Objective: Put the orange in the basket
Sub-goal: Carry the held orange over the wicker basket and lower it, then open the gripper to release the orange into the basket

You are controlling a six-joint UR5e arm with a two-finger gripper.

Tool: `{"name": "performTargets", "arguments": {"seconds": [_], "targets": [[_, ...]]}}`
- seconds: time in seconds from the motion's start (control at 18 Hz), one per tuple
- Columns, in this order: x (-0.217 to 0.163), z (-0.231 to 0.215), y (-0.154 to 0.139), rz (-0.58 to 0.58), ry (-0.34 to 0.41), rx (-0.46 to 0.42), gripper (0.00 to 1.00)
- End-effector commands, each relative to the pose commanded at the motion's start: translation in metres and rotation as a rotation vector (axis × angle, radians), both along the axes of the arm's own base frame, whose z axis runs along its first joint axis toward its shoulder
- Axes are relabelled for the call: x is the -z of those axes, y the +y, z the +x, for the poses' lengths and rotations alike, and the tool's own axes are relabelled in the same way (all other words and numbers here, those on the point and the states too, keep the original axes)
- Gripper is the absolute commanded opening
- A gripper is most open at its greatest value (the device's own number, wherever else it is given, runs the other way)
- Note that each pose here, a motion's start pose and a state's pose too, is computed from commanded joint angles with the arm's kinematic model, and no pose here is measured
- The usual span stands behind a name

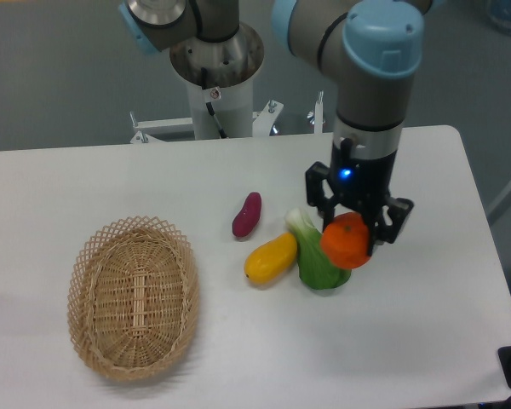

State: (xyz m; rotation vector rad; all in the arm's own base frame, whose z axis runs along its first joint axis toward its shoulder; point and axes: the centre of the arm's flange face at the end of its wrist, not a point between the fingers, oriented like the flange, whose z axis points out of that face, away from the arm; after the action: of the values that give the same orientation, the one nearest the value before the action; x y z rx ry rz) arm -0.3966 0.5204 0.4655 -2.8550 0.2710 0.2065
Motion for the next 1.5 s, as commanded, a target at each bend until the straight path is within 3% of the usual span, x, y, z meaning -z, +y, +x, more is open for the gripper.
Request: {"name": "performTargets", "arguments": {"seconds": [0.17,0.28,0.39,0.44,0.56,1.06,1.5], "targets": [[0.01,0.033,0.026,0.006,-0.035,-0.037,0.67],[0.035,0.083,0.059,-0.001,-0.081,-0.062,0.67],[0.061,0.141,0.097,0.0,-0.094,-0.017,0.67],[0.077,0.163,0.106,-0.017,-0.105,0.011,0.67],[0.103,0.193,0.119,-0.04,-0.143,-0.034,0.68],[0.189,0.251,0.129,-0.063,-0.167,-0.058,0.68],[0.215,0.253,0.129,-0.102,-0.19,-0.063,0.71]]}}
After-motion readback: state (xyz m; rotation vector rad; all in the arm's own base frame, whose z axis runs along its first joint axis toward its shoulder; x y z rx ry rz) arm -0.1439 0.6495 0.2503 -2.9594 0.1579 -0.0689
